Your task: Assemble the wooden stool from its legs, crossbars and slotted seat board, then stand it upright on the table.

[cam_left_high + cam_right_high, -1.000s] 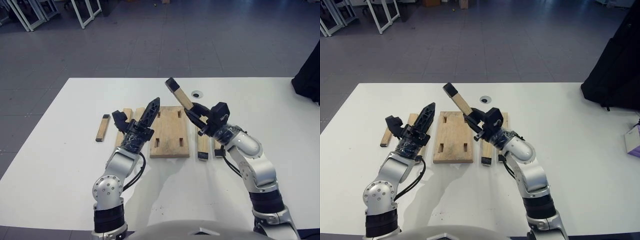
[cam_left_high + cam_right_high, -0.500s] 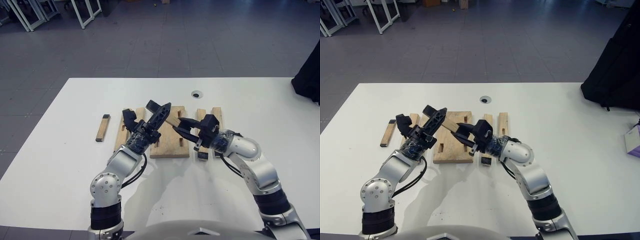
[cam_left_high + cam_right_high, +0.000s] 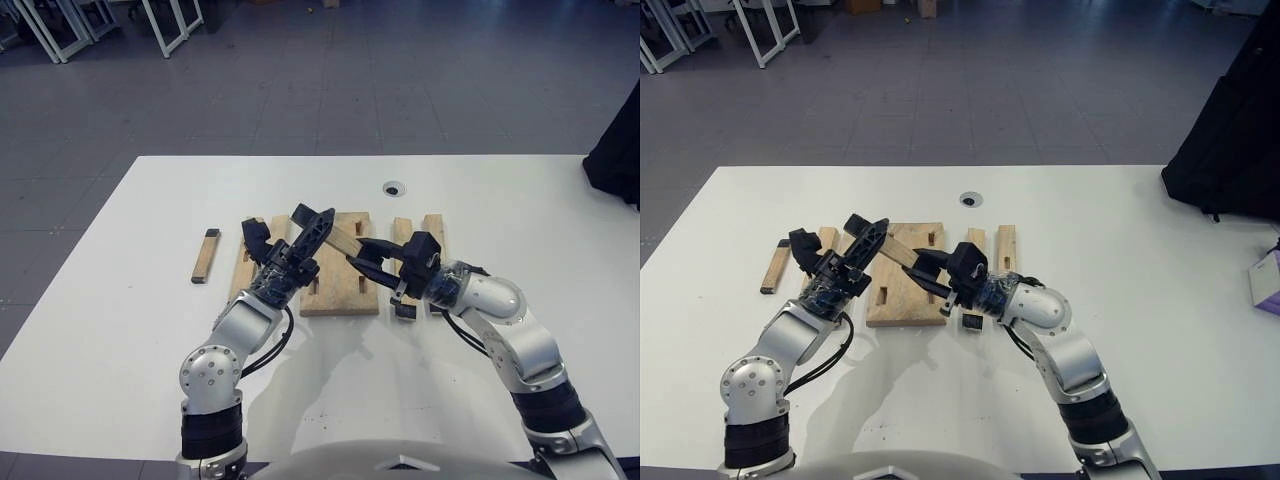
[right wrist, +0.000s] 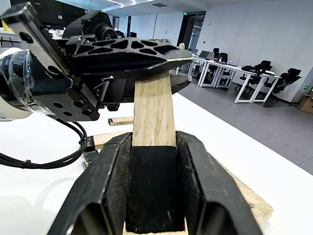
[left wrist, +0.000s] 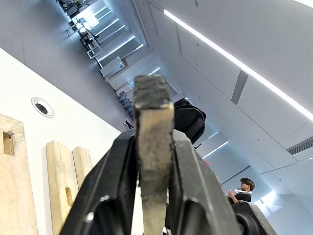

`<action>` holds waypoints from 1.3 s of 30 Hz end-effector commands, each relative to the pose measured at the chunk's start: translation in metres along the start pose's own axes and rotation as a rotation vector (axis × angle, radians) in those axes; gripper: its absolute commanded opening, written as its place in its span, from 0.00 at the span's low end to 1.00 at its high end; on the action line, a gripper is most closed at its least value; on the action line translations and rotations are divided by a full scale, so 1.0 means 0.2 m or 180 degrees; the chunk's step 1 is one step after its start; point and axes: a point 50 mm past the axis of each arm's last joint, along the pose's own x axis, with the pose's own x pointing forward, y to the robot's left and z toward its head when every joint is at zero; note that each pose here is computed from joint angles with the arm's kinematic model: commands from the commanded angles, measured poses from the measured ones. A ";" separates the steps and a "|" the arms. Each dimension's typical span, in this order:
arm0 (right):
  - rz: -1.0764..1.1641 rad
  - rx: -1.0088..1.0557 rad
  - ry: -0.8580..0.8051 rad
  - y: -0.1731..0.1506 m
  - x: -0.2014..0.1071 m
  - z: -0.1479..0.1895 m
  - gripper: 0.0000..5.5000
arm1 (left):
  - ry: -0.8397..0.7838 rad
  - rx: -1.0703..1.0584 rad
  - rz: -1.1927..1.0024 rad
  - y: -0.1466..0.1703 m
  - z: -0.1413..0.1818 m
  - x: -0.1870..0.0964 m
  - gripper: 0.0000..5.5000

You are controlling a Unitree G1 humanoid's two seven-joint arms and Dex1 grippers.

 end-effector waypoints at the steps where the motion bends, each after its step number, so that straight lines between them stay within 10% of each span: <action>1: -0.0058 -0.0045 0.0070 -0.02 -0.01 -0.01 0.23 | -0.0120 -0.0067 -0.0091 -0.01 0.03 0.01 0.09; 7: -0.0113 -0.0008 0.0178 -0.03 -0.01 -0.03 0.23 | -0.0208 -0.0129 -0.0074 0.00 0.04 0.01 0.08; 16: -0.0454 0.0346 0.0368 -0.12 -0.07 -0.06 0.55 | -0.0968 0.1320 0.0976 0.15 0.34 -0.13 0.08; 39: -0.0529 0.0301 0.0308 -0.03 -0.02 -0.10 0.55 | -0.0708 0.2633 0.2065 0.41 0.46 -0.20 0.08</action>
